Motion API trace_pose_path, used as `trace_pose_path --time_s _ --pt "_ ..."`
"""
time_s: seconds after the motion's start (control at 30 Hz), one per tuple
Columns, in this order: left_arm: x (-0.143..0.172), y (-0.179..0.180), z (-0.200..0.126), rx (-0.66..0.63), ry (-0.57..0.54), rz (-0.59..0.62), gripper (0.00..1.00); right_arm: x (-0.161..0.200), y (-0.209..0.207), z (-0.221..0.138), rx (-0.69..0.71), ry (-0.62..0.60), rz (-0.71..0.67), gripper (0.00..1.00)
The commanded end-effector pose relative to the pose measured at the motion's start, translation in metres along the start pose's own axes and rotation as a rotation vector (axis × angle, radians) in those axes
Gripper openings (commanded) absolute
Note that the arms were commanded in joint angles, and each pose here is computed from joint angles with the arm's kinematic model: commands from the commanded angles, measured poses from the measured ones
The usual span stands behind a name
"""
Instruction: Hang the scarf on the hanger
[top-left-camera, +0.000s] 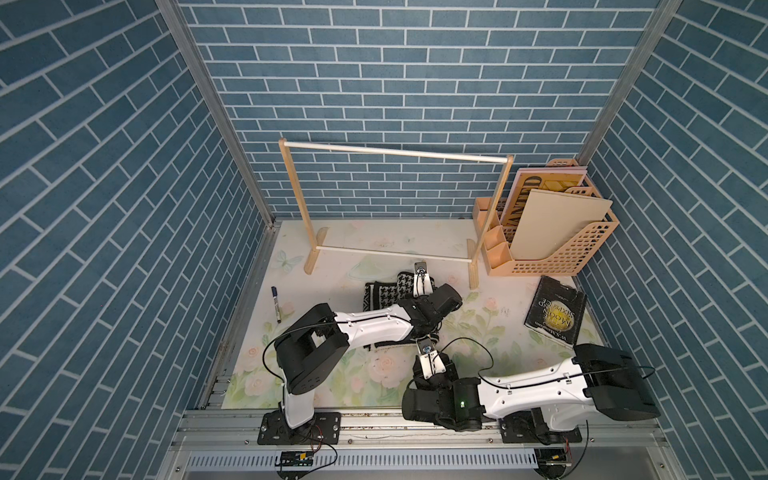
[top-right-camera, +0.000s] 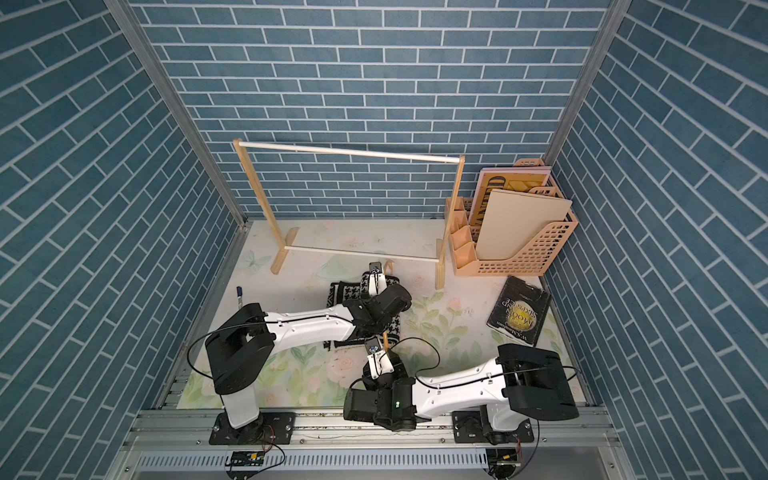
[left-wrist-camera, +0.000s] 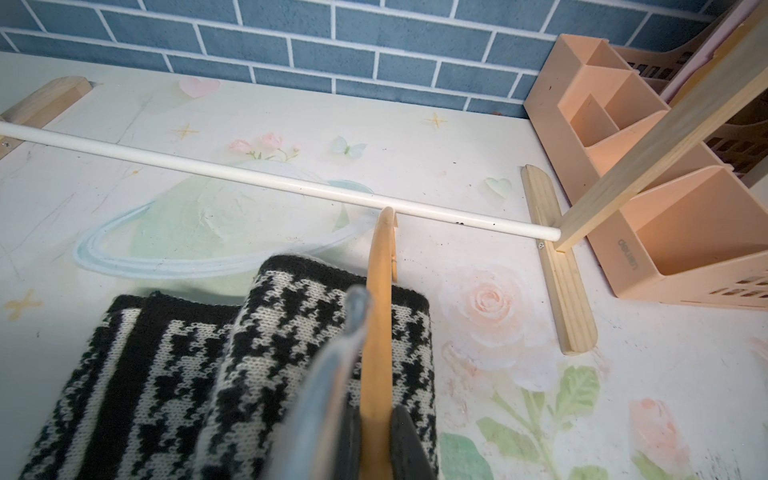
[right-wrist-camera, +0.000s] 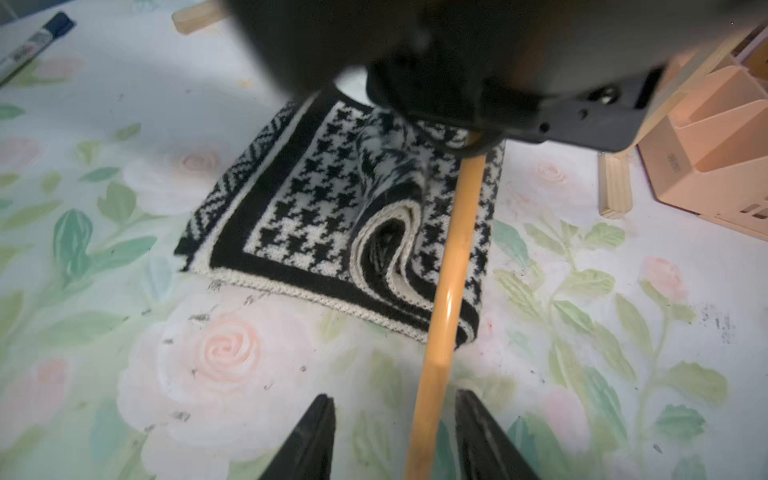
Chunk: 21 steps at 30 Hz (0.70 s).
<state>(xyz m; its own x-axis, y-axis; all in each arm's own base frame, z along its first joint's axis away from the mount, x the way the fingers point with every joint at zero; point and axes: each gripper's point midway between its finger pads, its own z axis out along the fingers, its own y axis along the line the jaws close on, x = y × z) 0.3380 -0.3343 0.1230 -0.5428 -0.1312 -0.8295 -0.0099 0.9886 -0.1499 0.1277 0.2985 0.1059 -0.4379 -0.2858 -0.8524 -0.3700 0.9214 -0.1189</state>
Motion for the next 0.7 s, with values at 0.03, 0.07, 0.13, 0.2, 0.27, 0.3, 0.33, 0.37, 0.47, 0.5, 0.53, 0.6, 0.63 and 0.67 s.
trace_pose_path --time_s 0.03,0.07,0.13,0.2,0.27,0.3,0.33,0.37,0.47,0.5,0.53,0.6,0.63,0.67 --pt "0.065 0.022 0.01 -0.04 0.199 0.154 0.0 -0.005 -0.023 -0.001 0.076 -0.055 0.035 0.5" --pt "0.065 0.021 0.009 -0.038 0.199 0.156 0.0 -0.004 -0.024 0.0 0.074 -0.063 0.045 0.5" --pt "0.065 0.02 0.009 -0.032 0.2 0.156 0.0 0.0 -0.024 0.002 0.052 -0.079 0.046 0.5" --pt "0.065 0.019 0.009 -0.03 0.202 0.159 0.0 0.004 -0.02 0.004 0.005 -0.093 0.063 0.5" --pt "0.066 0.019 0.01 -0.029 0.204 0.161 0.0 0.007 -0.019 0.006 -0.022 -0.103 0.091 0.51" --pt "0.066 0.019 0.01 -0.028 0.205 0.163 0.0 0.008 -0.02 0.008 -0.027 -0.106 0.098 0.51" --pt "0.066 0.018 0.009 -0.025 0.204 0.16 0.0 0.009 -0.021 0.009 -0.028 -0.107 0.1 0.51" --pt "0.066 0.017 0.01 -0.023 0.206 0.16 0.0 0.009 -0.021 0.009 -0.029 -0.108 0.099 0.51" --pt "0.067 0.016 0.01 -0.019 0.209 0.159 0.0 0.009 -0.019 0.01 -0.031 -0.106 0.098 0.51" --pt "0.067 0.016 0.01 -0.018 0.21 0.158 0.0 0.009 -0.017 0.011 -0.034 -0.104 0.097 0.51" --pt "0.067 0.016 0.01 -0.018 0.209 0.159 0.0 0.01 -0.016 0.011 -0.036 -0.102 0.097 0.51" --pt "0.067 0.016 0.01 -0.021 0.21 0.161 0.0 0.012 -0.013 0.012 -0.04 -0.094 0.093 0.51" --pt "0.066 0.016 0.01 -0.021 0.209 0.16 0.0 0.013 -0.012 0.013 -0.042 -0.089 0.091 0.51" --pt "0.067 0.017 0.01 -0.023 0.209 0.161 0.0 0.015 -0.011 0.014 -0.04 -0.084 0.088 0.51"
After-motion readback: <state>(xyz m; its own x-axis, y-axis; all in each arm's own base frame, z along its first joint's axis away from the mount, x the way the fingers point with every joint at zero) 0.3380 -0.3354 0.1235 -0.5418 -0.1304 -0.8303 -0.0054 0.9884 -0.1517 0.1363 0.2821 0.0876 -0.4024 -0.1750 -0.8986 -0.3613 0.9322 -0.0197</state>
